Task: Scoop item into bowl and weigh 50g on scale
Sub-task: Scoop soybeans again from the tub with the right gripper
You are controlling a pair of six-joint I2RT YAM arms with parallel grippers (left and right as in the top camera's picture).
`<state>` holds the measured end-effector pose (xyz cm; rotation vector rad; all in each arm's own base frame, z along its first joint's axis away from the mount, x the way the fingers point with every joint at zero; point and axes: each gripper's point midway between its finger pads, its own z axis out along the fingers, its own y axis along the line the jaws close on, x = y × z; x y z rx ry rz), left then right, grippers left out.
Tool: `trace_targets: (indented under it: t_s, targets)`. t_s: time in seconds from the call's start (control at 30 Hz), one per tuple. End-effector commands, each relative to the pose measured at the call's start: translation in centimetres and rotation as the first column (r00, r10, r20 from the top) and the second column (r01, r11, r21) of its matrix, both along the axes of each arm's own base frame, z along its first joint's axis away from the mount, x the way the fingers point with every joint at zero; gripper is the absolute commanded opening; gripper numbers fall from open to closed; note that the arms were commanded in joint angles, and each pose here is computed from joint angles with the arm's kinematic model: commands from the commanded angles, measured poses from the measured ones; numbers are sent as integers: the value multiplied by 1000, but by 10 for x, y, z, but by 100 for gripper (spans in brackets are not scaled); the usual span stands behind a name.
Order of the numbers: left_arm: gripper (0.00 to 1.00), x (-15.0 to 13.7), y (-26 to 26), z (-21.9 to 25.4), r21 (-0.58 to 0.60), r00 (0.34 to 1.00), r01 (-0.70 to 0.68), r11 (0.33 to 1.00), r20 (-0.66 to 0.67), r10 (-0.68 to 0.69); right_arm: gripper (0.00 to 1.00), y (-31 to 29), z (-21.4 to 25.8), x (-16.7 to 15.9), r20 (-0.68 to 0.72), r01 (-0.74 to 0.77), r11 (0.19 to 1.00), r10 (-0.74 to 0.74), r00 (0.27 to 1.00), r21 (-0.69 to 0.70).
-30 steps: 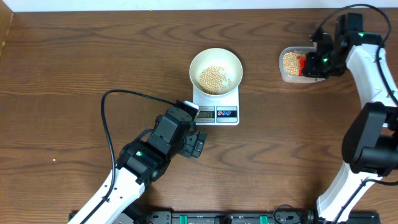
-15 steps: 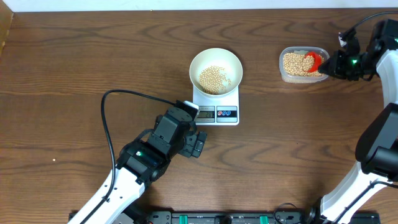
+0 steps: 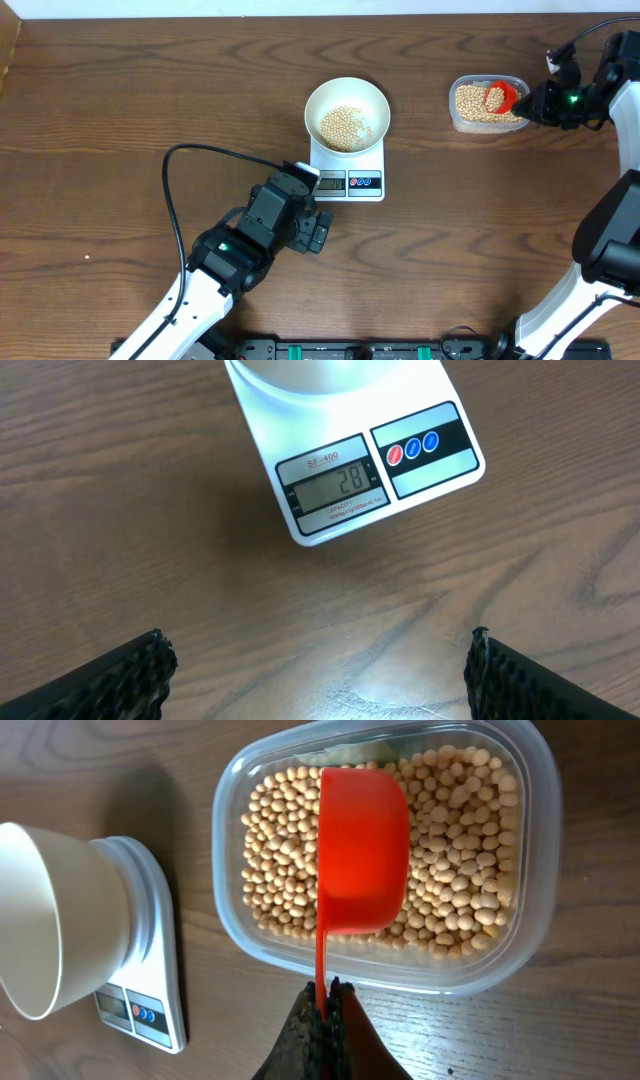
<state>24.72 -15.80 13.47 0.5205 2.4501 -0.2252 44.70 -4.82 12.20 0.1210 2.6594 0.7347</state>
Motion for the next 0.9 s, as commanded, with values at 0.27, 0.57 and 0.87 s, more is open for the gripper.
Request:
trace_targets:
  t_s: [0.27,0.57,0.87]
  targets:
    - [95,2,0,3,3,1000,-1,1000,10,1,1,6,19,-1,58,-59,997,61,996,-43]
    - [95,2,0,3,3,1000,-1,1000,10,1,1,11,32,-3,94,-65,994,57,994,83]
    - [95,2,0,3,3,1000,-1,1000,10,1,1,1,44,-10,106,-36,979,15,994,199]
